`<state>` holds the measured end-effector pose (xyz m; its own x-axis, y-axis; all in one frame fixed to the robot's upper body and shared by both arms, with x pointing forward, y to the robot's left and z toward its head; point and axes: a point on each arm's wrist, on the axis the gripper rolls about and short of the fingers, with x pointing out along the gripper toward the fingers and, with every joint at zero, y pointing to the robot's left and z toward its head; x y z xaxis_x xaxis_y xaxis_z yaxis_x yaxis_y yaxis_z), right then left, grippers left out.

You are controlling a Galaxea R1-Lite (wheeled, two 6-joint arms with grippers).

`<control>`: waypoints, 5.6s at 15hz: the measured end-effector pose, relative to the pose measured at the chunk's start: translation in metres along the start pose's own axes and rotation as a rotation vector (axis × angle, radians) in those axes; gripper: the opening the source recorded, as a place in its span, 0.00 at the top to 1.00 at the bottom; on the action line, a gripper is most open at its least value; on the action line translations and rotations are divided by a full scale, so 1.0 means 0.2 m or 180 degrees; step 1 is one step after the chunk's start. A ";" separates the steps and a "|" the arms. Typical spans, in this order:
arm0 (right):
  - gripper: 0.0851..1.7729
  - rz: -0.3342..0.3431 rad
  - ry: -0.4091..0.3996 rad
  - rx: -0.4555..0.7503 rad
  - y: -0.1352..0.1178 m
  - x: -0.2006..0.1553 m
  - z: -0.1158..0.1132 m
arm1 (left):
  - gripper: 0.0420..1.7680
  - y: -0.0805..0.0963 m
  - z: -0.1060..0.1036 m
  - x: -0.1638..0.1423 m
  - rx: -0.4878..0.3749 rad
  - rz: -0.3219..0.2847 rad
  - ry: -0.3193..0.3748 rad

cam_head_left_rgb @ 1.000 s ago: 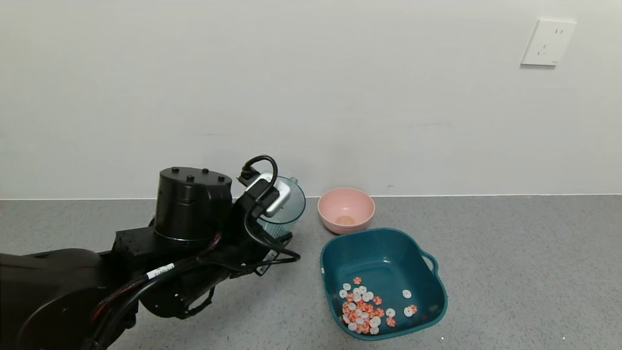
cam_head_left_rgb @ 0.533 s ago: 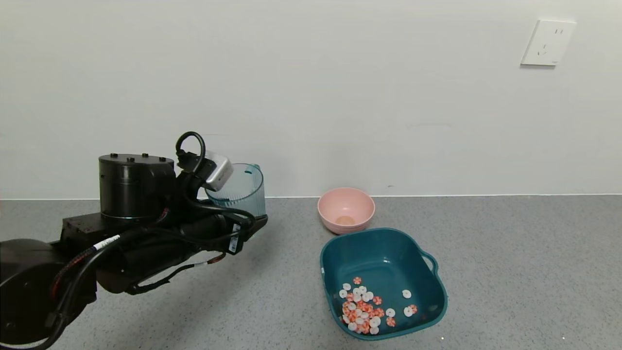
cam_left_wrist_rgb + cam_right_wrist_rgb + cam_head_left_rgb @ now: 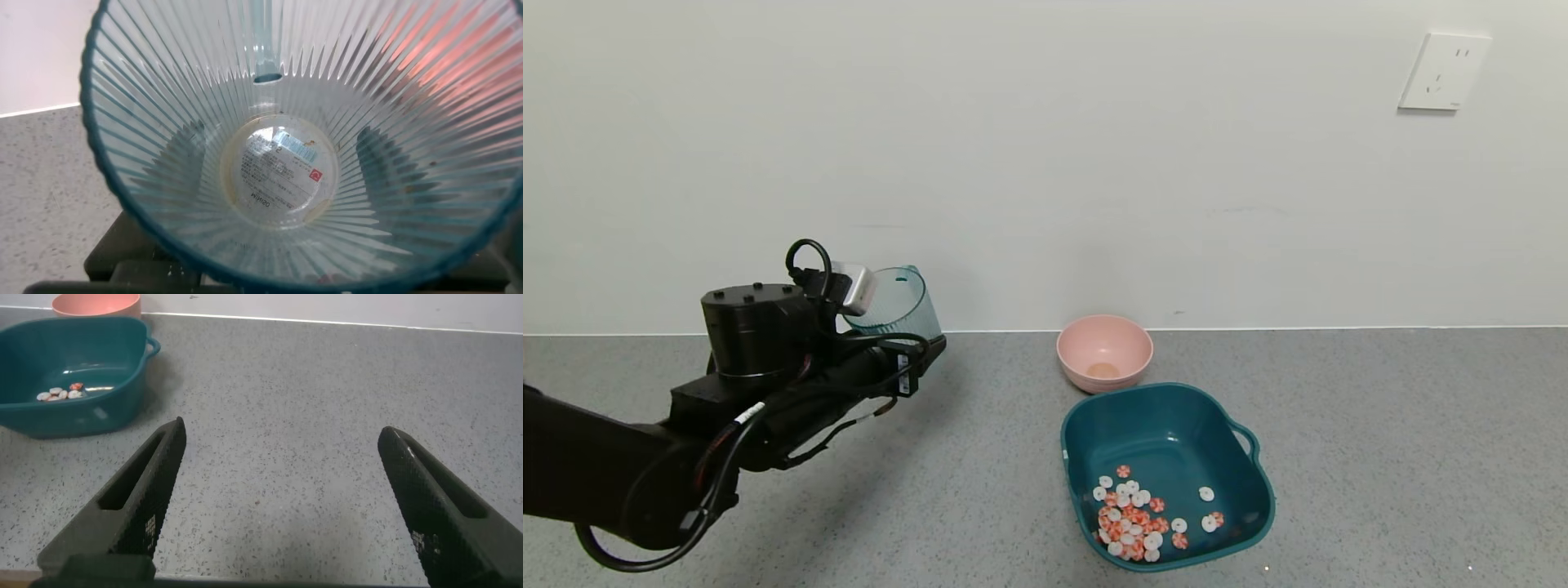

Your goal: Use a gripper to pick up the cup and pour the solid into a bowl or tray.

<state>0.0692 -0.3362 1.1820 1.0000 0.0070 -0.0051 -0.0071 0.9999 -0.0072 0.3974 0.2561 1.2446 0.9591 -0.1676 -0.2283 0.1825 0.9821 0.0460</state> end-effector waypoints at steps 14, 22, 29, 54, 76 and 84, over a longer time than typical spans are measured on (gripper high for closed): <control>0.04 0.0001 -0.0001 0.0000 0.00 0.00 0.00 | 0.30 -0.01 -0.39 0.22 0.0013 0.0022 0.0640; 0.04 0.0001 0.0000 0.0000 0.00 0.00 0.00 | 0.30 -0.02 -0.45 0.26 0.0017 0.0047 0.0767; 0.04 0.0003 0.0000 0.0000 0.00 0.00 0.00 | 0.30 -0.02 -0.46 0.26 0.0016 0.0022 0.0782; 0.04 0.0001 0.0000 0.0000 0.00 0.00 0.00 | 0.04 0.03 -0.24 -0.19 0.0014 0.0076 0.0805; 0.04 0.0001 0.0000 -0.0001 0.00 0.00 0.00 | 0.03 0.11 -0.46 -1.29 0.0180 0.0666 0.0797; 0.04 0.0001 0.0000 0.0001 0.00 0.00 0.00 | 0.03 0.12 -0.44 -1.57 0.0031 0.1012 0.0365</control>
<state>0.0692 -0.3362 1.1820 1.0000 0.0074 -0.0051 -0.0075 0.9999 -0.0070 0.0806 0.3402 1.2319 0.9378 0.1583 -0.3088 -0.1193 0.9827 0.1416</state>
